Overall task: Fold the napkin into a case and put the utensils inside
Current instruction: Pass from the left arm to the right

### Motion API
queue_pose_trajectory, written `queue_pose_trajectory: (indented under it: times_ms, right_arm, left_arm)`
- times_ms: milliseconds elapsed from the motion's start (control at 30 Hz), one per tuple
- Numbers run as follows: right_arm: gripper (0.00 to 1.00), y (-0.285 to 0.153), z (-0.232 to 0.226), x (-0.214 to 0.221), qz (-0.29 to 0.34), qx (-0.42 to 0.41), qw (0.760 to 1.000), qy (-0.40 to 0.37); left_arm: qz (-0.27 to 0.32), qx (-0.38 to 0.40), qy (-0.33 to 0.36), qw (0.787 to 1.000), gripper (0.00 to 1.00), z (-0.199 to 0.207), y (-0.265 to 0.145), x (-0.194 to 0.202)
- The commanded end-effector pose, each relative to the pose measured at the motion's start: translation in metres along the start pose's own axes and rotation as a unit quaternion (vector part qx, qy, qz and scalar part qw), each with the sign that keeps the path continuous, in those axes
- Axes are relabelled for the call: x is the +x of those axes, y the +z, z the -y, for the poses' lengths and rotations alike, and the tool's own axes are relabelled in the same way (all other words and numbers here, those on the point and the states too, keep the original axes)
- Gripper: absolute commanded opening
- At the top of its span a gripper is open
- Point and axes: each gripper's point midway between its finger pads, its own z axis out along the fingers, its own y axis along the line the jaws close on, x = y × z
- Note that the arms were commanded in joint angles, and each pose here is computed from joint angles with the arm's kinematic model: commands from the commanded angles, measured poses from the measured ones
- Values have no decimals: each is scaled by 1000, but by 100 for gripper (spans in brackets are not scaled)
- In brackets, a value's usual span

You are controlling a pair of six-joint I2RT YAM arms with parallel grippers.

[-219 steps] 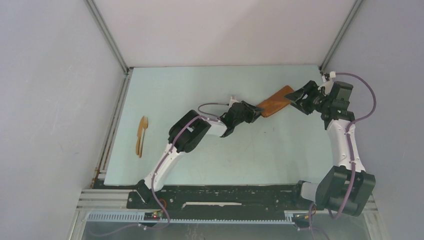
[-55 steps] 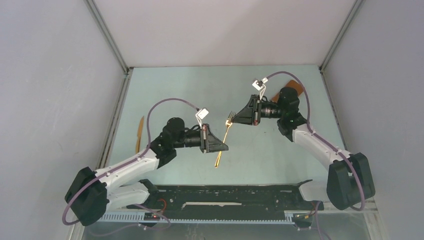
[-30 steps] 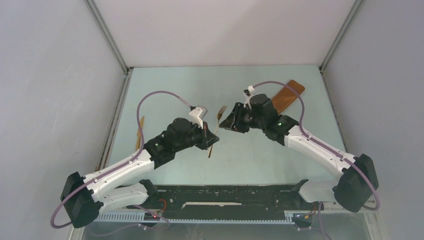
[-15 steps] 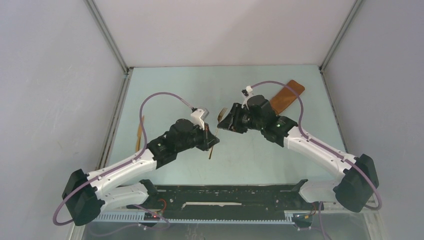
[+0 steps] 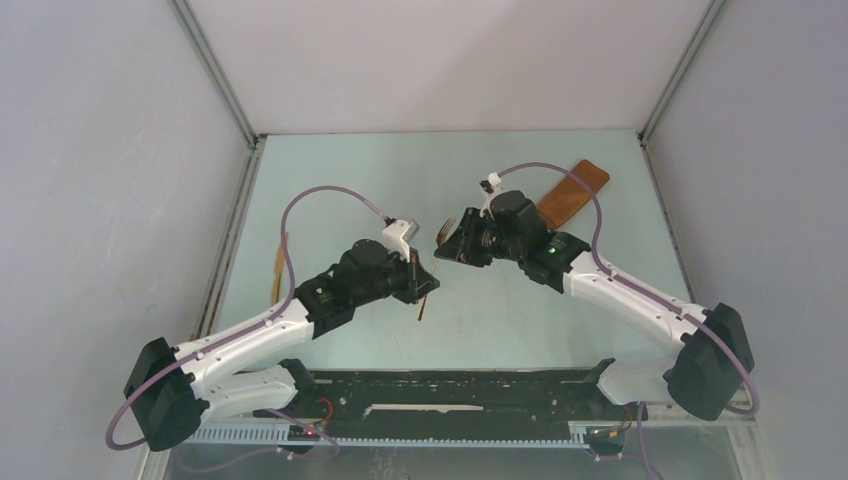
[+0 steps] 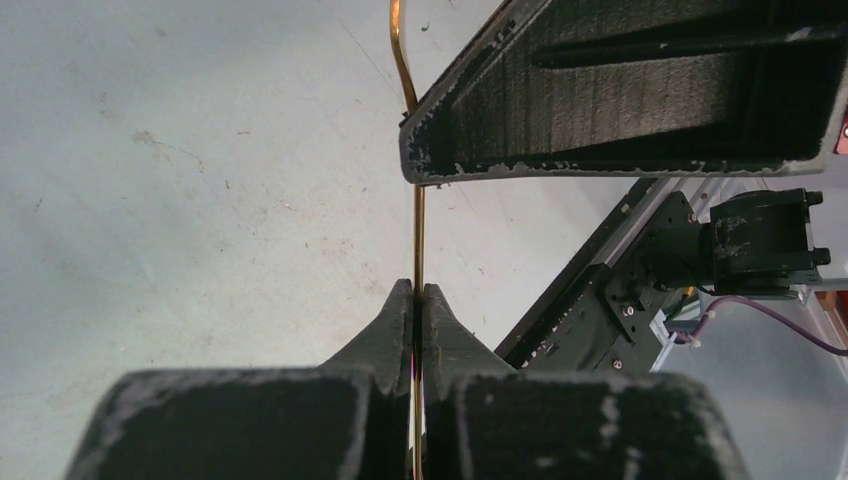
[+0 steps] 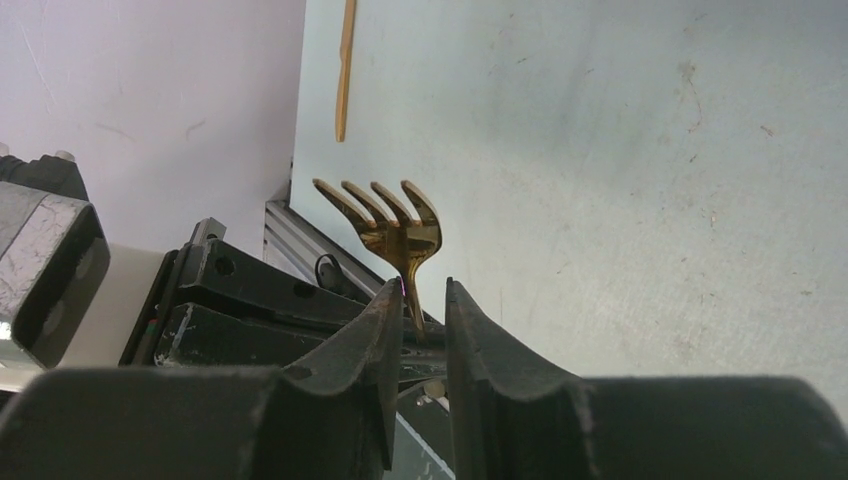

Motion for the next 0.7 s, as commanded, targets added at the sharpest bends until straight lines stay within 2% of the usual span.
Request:
queue_pose_trajectory:
  times_ms: [0,267,367,400,500,533,667]
  right_arm:
    - [29,-1,-25,-16,25,-35,999,-13]
    - [20,2,-26,-18,26,-39,999,-10]
    - [0,2,-21,-24,29,-37,999,-6]
    - [0,2,-17,-28,33,-32,999,-2]
    - [0,-5,15,-56,59,6,998,21]
    - [0,-9,31,-68,70,25,997,28]
    - [0,-37,118,-134,114,143,982,45]
  left_arm:
    - [25,19,7,999,0,11,-1,-12]
    - [25,17,12,999,0,11,-1,-12]
    - [26,13,15,999,0,10,0,-14]
    - [27,9,15,999,4,9,0,-15]
    - [41,-9,14,999,34,5,-5,-24]
    - [51,-15,13,999,38,4,-8,-29]
    - [58,-29,38,997,43,5,-20,-47]
